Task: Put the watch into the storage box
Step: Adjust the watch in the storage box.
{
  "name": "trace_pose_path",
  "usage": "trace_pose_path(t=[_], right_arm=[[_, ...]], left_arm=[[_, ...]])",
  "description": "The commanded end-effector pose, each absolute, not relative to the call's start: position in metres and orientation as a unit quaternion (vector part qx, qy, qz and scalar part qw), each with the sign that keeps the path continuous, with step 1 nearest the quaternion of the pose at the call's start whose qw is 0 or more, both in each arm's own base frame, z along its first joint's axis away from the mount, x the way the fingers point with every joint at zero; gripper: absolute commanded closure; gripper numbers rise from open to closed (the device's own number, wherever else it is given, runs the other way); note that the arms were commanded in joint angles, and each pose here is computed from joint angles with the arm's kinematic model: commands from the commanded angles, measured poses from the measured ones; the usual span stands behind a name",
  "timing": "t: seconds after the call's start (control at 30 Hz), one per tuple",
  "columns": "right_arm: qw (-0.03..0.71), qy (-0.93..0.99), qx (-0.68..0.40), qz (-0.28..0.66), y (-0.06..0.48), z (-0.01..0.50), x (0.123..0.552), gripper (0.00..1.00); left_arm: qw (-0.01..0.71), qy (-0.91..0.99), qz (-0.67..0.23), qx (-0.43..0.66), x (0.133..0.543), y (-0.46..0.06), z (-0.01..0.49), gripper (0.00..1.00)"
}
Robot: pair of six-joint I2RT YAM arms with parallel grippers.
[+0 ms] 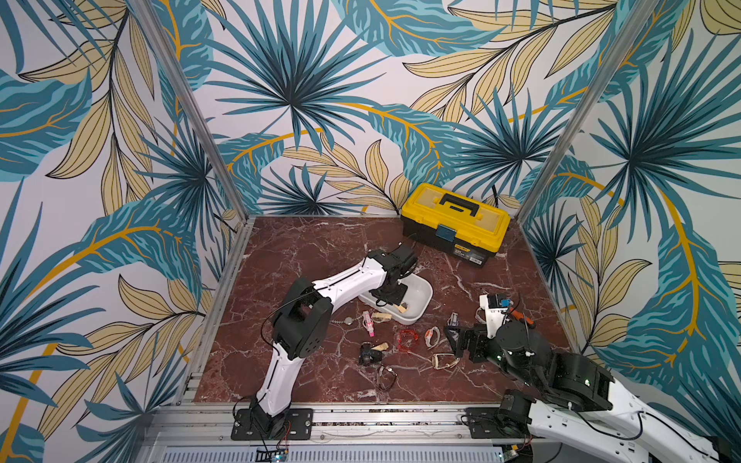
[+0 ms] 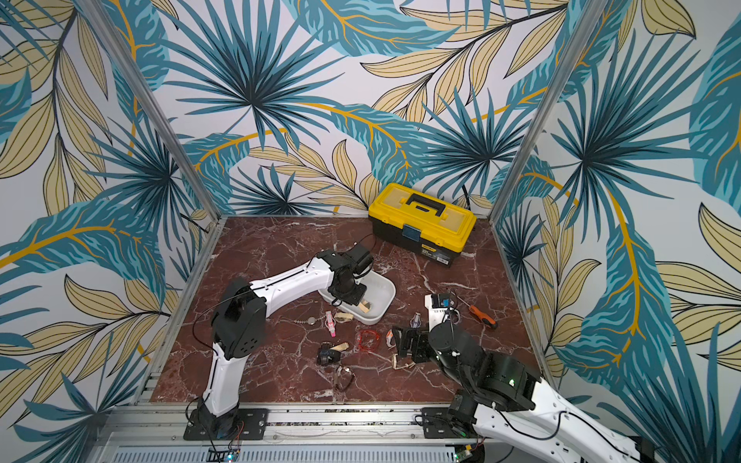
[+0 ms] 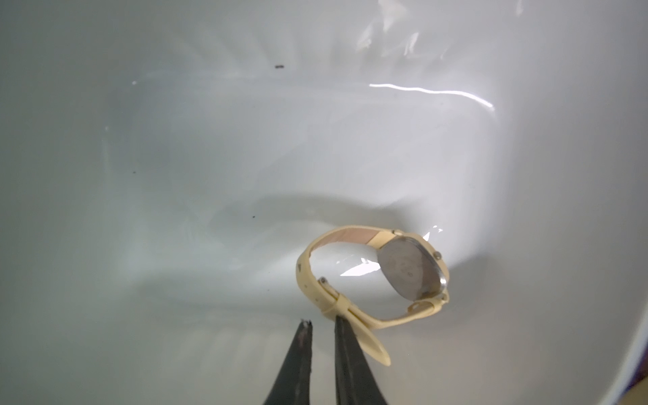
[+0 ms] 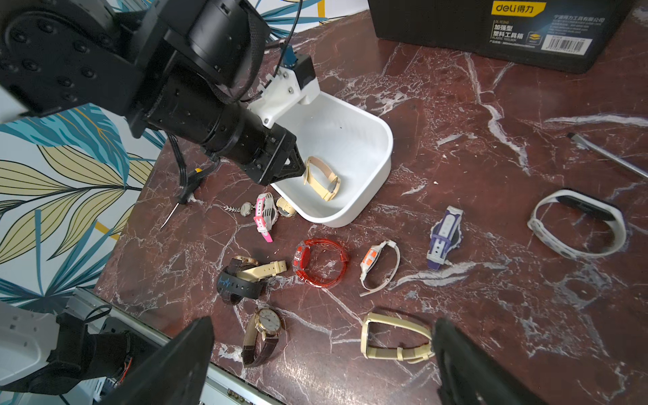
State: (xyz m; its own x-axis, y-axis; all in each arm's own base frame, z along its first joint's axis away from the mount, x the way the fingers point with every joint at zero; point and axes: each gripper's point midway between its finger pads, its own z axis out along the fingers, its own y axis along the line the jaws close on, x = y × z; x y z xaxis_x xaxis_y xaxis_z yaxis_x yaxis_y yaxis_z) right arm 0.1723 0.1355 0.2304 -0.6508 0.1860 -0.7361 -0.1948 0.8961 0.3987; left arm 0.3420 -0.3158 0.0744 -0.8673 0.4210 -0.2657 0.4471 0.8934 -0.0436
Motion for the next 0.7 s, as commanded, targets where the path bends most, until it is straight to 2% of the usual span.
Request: trace_pose_path(t=[0.0, 0.1, 0.33, 0.43, 0.53, 0.67], right_arm=[[0.416, 0.882, 0.002, 0.221, 0.137, 0.223, 0.175, 0.00], [0.413, 0.883, 0.001, 0.222, 0.139, 0.223, 0.176, 0.00], [0.407, 0.886, 0.006, 0.221, 0.141, 0.218, 0.176, 0.01], [0.408, 0.884, 0.009, 0.227, 0.141, 0.219, 0.176, 0.00], [0.408, 0.883, 0.009, 0.231, 0.143, 0.219, 0.176, 0.00], [0.408, 0.884, 0.005, 0.228, 0.144, 0.218, 0.177, 0.00]], left_arm=[[0.149, 0.964, -0.074, 0.206, 0.346, -0.319, 0.080, 0.79], [0.160, 0.965, -0.072, 0.194, 0.350, -0.311, 0.081, 0.78], [0.131, 0.972, -0.057, 0.188, 0.348, -0.298, 0.061, 0.80], [0.155, 0.970, -0.068, 0.176, 0.349, -0.297, 0.073, 0.80], [0.189, 0.960, -0.123, 0.169, 0.346, -0.308, 0.102, 0.70], [0.194, 0.938, -0.234, 0.167, 0.330, -0.334, 0.138, 0.55]])
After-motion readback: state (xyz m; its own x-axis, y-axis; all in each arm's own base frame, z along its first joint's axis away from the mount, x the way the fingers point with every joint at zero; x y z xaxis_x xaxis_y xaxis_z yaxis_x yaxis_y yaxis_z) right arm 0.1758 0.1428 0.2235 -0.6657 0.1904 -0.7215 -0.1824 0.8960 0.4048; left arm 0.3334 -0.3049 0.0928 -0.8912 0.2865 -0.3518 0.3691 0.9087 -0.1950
